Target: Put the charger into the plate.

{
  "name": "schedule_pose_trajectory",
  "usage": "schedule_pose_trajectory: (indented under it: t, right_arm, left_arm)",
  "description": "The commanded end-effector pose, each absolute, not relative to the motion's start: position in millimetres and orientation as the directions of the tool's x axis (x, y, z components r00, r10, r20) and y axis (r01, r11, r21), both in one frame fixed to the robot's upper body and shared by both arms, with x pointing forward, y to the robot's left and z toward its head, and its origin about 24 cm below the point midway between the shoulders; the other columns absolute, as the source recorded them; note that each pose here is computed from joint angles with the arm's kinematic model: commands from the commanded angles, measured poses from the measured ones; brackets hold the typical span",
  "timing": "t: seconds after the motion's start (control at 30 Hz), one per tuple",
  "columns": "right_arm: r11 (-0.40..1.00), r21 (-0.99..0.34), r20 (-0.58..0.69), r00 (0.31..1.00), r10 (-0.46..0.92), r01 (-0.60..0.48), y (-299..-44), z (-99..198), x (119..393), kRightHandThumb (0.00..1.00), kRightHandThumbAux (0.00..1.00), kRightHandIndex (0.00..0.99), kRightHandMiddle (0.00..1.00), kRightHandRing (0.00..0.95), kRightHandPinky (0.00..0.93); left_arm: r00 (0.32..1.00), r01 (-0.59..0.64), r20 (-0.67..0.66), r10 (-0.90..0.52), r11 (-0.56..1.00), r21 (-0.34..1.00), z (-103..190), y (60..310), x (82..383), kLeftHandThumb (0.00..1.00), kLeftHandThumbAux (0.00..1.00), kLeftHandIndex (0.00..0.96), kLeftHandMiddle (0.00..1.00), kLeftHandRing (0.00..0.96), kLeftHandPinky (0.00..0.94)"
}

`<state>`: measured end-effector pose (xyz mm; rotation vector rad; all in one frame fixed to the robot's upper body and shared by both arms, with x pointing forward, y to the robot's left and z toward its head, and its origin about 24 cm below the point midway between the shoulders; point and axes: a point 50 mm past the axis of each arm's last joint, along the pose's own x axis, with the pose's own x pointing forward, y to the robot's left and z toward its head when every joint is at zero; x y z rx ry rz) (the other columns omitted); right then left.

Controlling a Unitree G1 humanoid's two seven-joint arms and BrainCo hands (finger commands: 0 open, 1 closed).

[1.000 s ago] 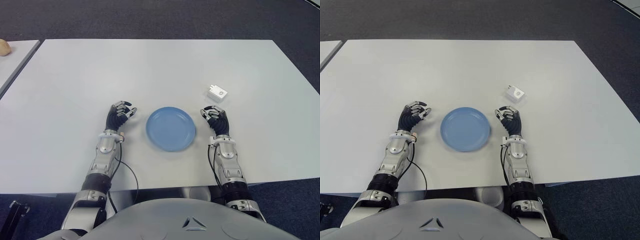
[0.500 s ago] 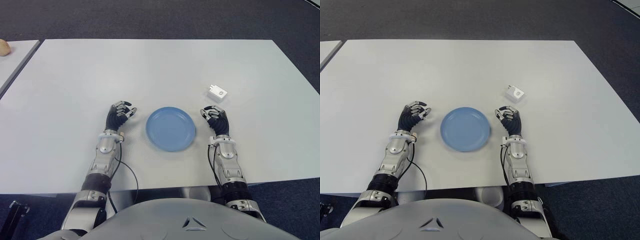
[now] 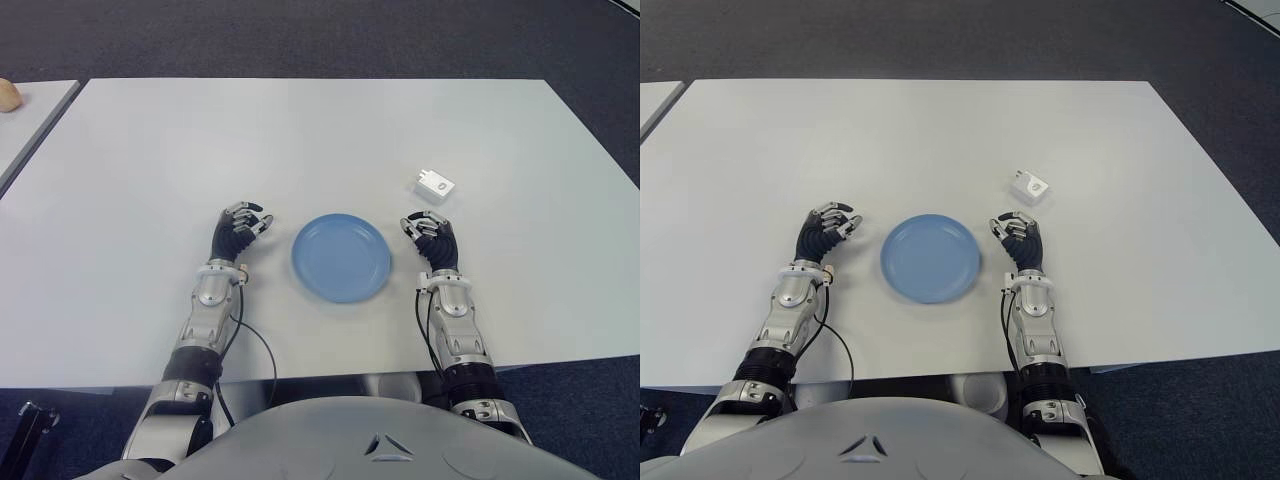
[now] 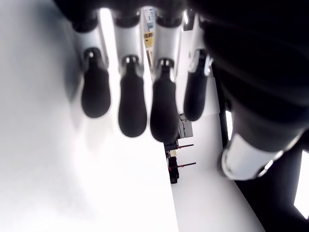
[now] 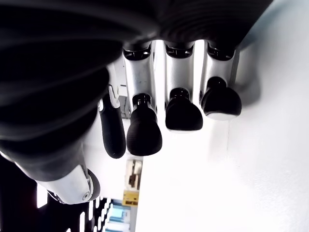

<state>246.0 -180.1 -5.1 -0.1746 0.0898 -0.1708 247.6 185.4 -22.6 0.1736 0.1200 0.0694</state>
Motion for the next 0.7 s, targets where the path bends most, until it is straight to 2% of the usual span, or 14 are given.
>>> schedule_pose_trajectory:
  t: [0.03, 0.17, 0.23, 0.27, 0.33, 0.43, 0.5, 0.57, 0.7]
  right_arm:
    - [0.957, -0.236, 0.014, 0.985, -0.173, 0.172, -178.7, 5.5, 250.8, 0.701, 0.73, 0.429, 0.785, 0.818, 0.839]
    - [0.943, -0.271, 0.075, 0.981, -0.179, 0.193, -178.6, 18.3, 260.7, 0.699, 0.73, 0.423, 0.757, 0.793, 0.801]
    - [0.922, -0.32, 0.132, 0.974, -0.183, 0.217, -180.1, 30.7, 270.9, 0.781, 0.702, 0.422, 0.59, 0.62, 0.619]
    - [0.905, -0.359, 0.161, 0.97, -0.181, 0.228, -182.2, 34.9, 275.0, 0.792, 0.698, 0.422, 0.566, 0.588, 0.586]
    - [0.878, -0.413, 0.19, 0.966, -0.178, 0.243, -186.3, 37.9, 279.8, 0.694, 0.662, 0.258, 0.4, 0.416, 0.431]
    - [0.849, -0.46, 0.207, 0.961, -0.181, 0.259, -192.6, 39.5, 286.7, 0.643, 0.583, 0.136, 0.239, 0.252, 0.284]
    - [0.834, -0.482, 0.213, 0.959, -0.186, 0.269, -195.9, 40.2, 291.0, 0.63, 0.556, 0.1, 0.191, 0.204, 0.239]
    - [0.804, -0.519, 0.226, 0.954, -0.197, 0.289, -199.8, 43.0, 298.6, 0.615, 0.493, 0.043, 0.1, 0.112, 0.146]
    - [0.748, -0.585, 0.252, 0.946, -0.201, 0.315, -203.1, 49.8, 312.5, 0.603, 0.395, 0.011, 0.026, 0.03, 0.041]
  left_arm:
    - [0.98, -0.05, -0.178, 0.084, 0.982, 0.184, -34.0, 187.2, 240.2, 0.707, 0.719, 0.434, 0.669, 0.658, 0.639]
    - [0.981, -0.049, -0.177, 0.082, 0.982, 0.184, -33.9, 187.0, 240.3, 0.707, 0.719, 0.434, 0.669, 0.658, 0.638]
    - [0.981, -0.048, -0.176, 0.081, 0.982, 0.185, -33.9, 186.9, 240.4, 0.707, 0.718, 0.434, 0.673, 0.663, 0.644]
    - [0.981, -0.048, -0.175, 0.081, 0.982, 0.185, -33.9, 186.8, 240.4, 0.707, 0.718, 0.434, 0.673, 0.663, 0.644]
    - [0.982, -0.048, -0.173, 0.081, 0.981, 0.186, -33.9, 186.8, 240.4, 0.707, 0.718, 0.434, 0.673, 0.663, 0.645]
    - [0.982, -0.049, -0.172, 0.082, 0.981, 0.185, -34.0, 187.0, 240.4, 0.706, 0.719, 0.434, 0.67, 0.66, 0.639]
    - [0.982, -0.051, -0.171, 0.083, 0.981, 0.185, -34.0, 187.0, 240.3, 0.706, 0.719, 0.434, 0.669, 0.658, 0.637]
    - [0.982, -0.055, -0.168, 0.086, 0.981, 0.184, -33.8, 187.3, 240.2, 0.707, 0.718, 0.434, 0.665, 0.654, 0.634]
    - [0.982, -0.061, -0.163, 0.092, 0.98, 0.187, -33.2, 187.8, 240.0, 0.708, 0.718, 0.434, 0.654, 0.644, 0.625]
